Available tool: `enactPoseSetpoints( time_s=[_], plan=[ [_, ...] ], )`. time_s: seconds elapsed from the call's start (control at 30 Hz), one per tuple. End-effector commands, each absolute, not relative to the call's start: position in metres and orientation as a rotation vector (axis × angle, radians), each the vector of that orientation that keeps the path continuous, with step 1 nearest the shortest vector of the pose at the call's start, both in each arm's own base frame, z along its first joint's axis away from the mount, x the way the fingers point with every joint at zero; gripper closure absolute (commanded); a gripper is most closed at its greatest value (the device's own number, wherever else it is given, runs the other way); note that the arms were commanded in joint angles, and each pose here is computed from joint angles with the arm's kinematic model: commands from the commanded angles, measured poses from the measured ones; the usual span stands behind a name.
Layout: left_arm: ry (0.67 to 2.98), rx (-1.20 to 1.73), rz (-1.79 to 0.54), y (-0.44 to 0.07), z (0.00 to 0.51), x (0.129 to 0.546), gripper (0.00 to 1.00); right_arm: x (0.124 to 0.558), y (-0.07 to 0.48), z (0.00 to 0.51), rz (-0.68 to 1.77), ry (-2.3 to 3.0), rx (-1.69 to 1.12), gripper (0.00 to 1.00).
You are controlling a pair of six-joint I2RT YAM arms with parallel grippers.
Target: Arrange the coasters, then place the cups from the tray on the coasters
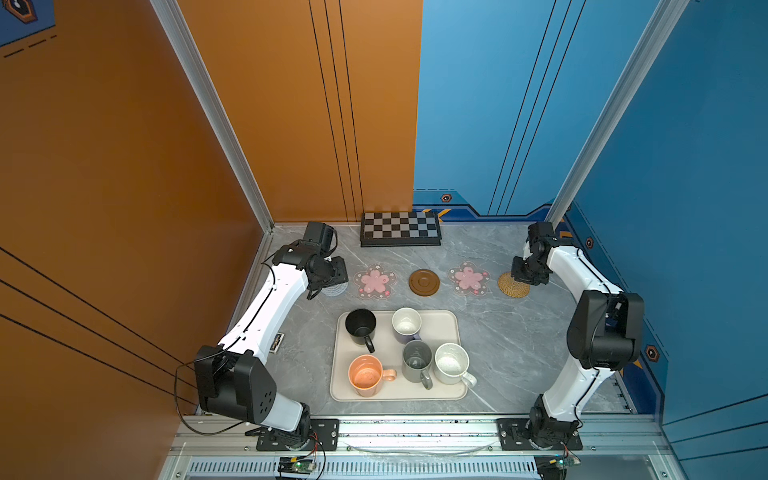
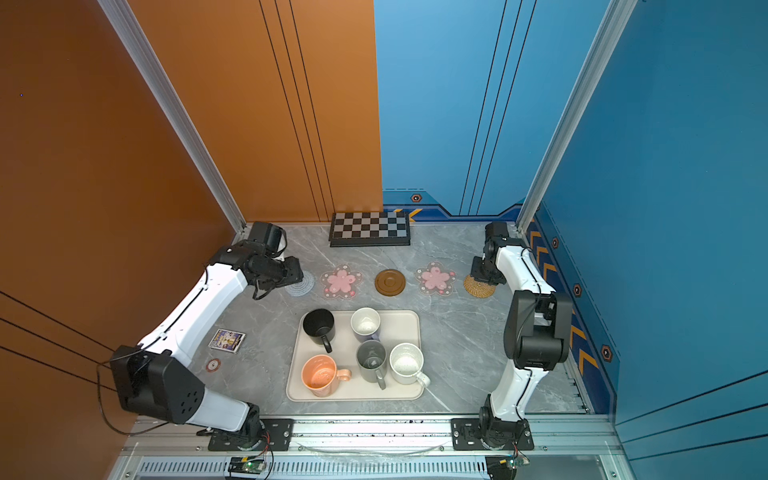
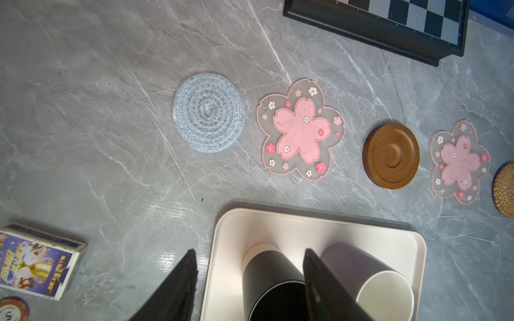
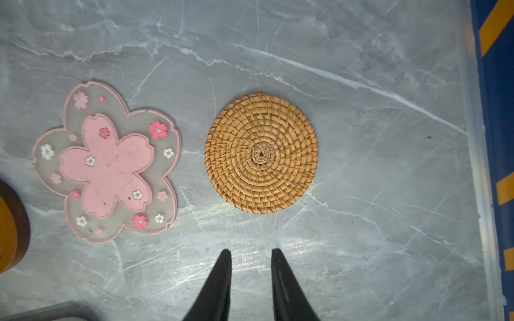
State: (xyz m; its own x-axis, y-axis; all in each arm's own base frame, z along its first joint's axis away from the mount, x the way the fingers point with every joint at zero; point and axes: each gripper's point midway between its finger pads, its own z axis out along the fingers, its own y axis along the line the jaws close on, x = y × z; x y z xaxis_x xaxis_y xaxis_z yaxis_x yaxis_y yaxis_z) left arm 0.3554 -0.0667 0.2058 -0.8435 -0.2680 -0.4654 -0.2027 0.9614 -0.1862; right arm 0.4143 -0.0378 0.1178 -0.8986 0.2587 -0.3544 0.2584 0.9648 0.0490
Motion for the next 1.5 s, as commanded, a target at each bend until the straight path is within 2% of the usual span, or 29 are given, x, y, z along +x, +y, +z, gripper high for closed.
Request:
enactPoseSetpoints(
  time_s=[0.0,0.27,0.47,0.53,0.63,0.9,0.97,1.0,1.03,1.2,1.23,1.3,1.47],
  plan=[
    [2.584,-0.328,-0.025,-0.046,0.207,0.343,0.38,0.409,-0.039,0.137,0.034,2.696,0.407,0.71],
    [2.507,-0.289,0.165,-0.015,0.223,0.327,0.37,0.391,-0.044,0.186,0.079,2.559,0.45,0.65],
    [2.362,-0.302,0.36,0.019,0.258,0.314,0.35,0.375,-0.038,0.207,0.156,2.482,0.462,0.61],
    [2.342,-0.295,0.379,0.025,0.263,0.311,0.28,0.371,-0.038,0.215,0.165,2.439,0.471,0.59],
    [2.332,-0.294,0.41,0.031,0.265,0.308,0.23,0.365,-0.042,0.225,0.171,2.378,0.491,0.56],
    [2.316,-0.315,0.373,0.035,0.267,0.308,0.21,0.353,-0.051,0.249,0.166,2.262,0.504,0.47],
    [2.302,-0.315,0.339,0.032,0.268,0.311,0.15,0.352,-0.052,0.25,0.166,2.251,0.499,0.46],
    [2.292,-0.318,0.315,0.031,0.268,0.313,0.05,0.351,-0.051,0.25,0.172,2.246,0.491,0.46],
    [2.285,-0.317,0.292,0.03,0.267,0.315,0.01,0.352,-0.05,0.251,0.178,2.239,0.483,0.46],
    [2.262,-0.371,0.204,0.037,0.262,0.324,0.02,0.35,-0.048,0.253,0.191,2.214,0.454,0.44],
    [2.258,-0.385,0.191,0.038,0.262,0.325,0.02,0.35,-0.048,0.253,0.19,2.213,0.45,0.42],
    [2.243,-0.412,0.163,0.042,0.261,0.326,0.02,0.347,-0.048,0.256,0.177,2.201,0.44,0.22],
    [2.154,-0.462,0.16,0.056,0.263,0.324,0.02,0.343,-0.053,0.261,0.15,2.169,0.439,0.12]
  ],
)
